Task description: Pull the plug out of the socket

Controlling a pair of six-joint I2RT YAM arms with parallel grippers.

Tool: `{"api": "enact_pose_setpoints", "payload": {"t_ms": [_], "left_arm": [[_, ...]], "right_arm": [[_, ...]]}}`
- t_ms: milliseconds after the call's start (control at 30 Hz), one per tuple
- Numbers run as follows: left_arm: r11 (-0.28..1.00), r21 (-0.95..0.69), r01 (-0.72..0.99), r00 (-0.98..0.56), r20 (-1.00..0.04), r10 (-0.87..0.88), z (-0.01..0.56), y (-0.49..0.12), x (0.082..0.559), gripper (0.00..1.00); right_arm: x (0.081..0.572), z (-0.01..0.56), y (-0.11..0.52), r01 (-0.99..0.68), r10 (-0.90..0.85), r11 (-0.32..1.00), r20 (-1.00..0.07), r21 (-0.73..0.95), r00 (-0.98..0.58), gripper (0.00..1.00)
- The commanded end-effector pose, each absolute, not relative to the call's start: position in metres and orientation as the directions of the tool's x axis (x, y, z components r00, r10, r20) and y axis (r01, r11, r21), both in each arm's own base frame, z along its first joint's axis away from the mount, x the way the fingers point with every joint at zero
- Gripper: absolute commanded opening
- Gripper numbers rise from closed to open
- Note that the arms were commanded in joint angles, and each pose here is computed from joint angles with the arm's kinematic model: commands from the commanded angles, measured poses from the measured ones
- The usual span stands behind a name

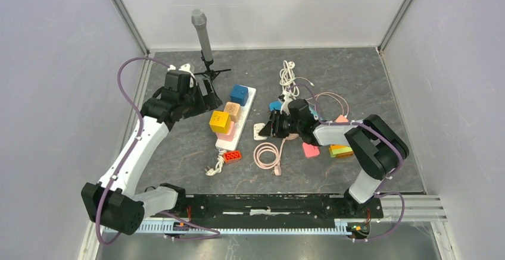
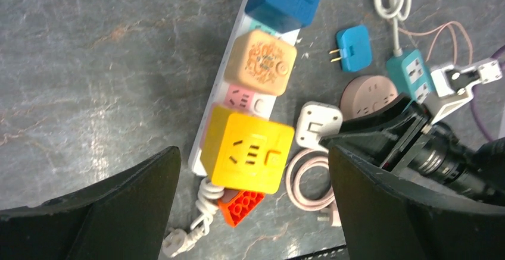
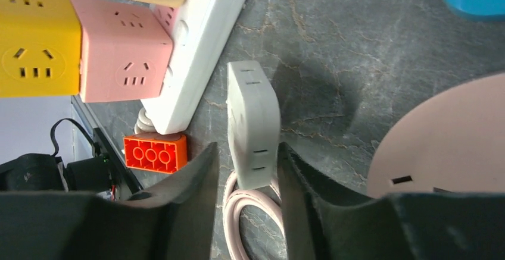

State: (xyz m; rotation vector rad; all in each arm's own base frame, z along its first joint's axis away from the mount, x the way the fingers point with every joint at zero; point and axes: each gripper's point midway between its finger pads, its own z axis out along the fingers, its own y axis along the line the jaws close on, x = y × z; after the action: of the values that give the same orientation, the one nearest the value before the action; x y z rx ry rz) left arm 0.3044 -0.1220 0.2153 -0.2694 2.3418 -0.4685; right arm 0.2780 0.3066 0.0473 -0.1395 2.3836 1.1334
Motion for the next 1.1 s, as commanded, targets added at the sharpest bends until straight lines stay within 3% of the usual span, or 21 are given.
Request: {"api": "enact_pose_setpoints", "payload": {"t_ms": [0,200,333,567,833,1067], "left_arm": [[0.943,-0.333,-0.024,-0.737,-0.631,-0.242,0.206,-0.108,0.283,1.00],[0.944,-0.329,0.042,-0.777,-0.604,-0.176,0.190,-0.113,0.269,1.00],[0.942,-0.327,0.067,-0.782,-0.604,-0.154,0.187,-0.115,0.267,1.00],[0.929,-0.347,0.129,-0.793,-0.598,-0.114,0.181,-0.129,0.264,1.00],[0.948,-0.274,0.160,-0.789,-0.612,-0.044,0.171,-0.141,0.272,0.99],[0.970,-0.193,0.147,-0.786,-0.618,-0.004,0.163,-0.142,0.281,0.98]], "right_arm": [[0.294,0.056,0.304,-0.312,0.129,0.681,-0.528,0.663,-0.840,0.50],[0.305,0.061,0.291,-0.309,0.134,0.740,-0.581,0.598,-0.803,0.69],[0.310,0.076,0.287,-0.338,0.136,0.748,-0.630,0.571,-0.764,0.73],[0.307,0.119,0.296,-0.460,0.172,0.667,-0.721,0.586,-0.671,0.76],[0.286,0.147,0.345,-0.497,0.272,0.468,-0.655,0.730,-0.705,0.77],[0.279,0.140,0.384,-0.441,0.280,0.410,-0.570,0.798,-0.773,0.72]]}}
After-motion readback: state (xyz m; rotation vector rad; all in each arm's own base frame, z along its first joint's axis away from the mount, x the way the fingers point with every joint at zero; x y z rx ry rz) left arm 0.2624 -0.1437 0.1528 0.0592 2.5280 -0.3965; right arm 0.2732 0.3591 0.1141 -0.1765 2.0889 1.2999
